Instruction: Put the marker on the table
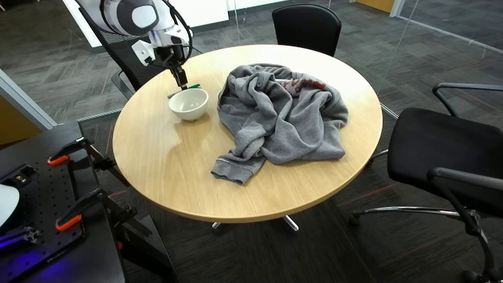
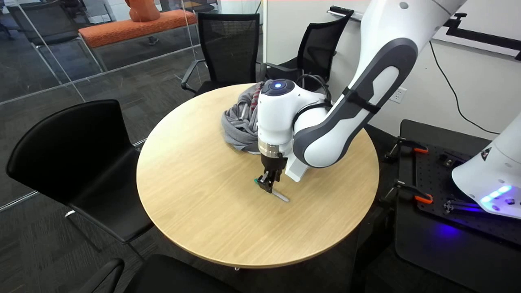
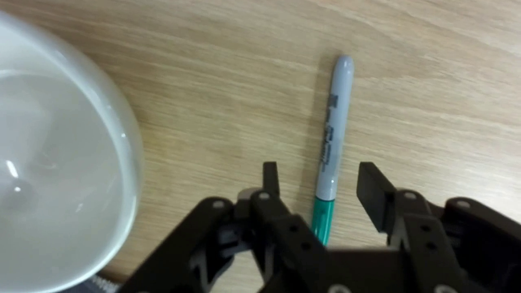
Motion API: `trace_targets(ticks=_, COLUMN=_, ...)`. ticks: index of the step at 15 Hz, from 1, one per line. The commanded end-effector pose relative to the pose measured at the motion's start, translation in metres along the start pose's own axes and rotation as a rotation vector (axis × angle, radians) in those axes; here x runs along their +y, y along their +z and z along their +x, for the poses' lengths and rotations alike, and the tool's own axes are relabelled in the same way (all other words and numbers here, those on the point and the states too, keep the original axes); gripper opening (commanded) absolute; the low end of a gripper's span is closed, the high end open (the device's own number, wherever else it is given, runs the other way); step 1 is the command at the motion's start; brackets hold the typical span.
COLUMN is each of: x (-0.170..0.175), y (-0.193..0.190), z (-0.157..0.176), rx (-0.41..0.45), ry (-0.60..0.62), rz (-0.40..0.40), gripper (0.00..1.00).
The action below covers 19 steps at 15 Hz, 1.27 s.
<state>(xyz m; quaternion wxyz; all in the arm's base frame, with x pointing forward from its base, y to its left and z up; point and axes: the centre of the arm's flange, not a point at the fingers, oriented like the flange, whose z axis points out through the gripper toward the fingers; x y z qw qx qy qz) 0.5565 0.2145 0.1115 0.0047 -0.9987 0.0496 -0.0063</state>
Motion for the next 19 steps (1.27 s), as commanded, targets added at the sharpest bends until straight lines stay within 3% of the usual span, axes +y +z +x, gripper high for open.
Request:
trace_targets(ticks=1, x=-0.001, y=-0.027, z=-0.011, rx=0.033, ry=-0.011, rz=0.006, gripper=0.84)
trace_targets(ticks=3, x=-0.003, y=-0.044, z=-0.02, rx=0.069, ry=-0.016, rz=0.021, gripper=0.99)
trace_targets(ticks=4, x=-0.003, y=-0.055, z=-0.027, rx=0.094, ry=-0.019, rz=0.028, gripper=1.0)
trace_targets(ticks=13, x=0.01, y=-0.131, z=-0.087, rx=0.288, ry=-0.062, rz=0.089, gripper=1.0)
trace_targets(ticks=14, x=0.012, y=-0.136, z=-0.092, rx=0.294, ry=-0.068, rz=0.096, gripper=1.0)
trace_targets(ticks=15, x=0.003, y=-0.116, z=-0.067, rx=0.263, ry=-0.075, rz=0.09, gripper=1.0)
trace_targets(ticks=19, x=0.009, y=-0.127, z=-0.08, rx=0.27, ry=-0.078, rz=0.096, gripper=1.0)
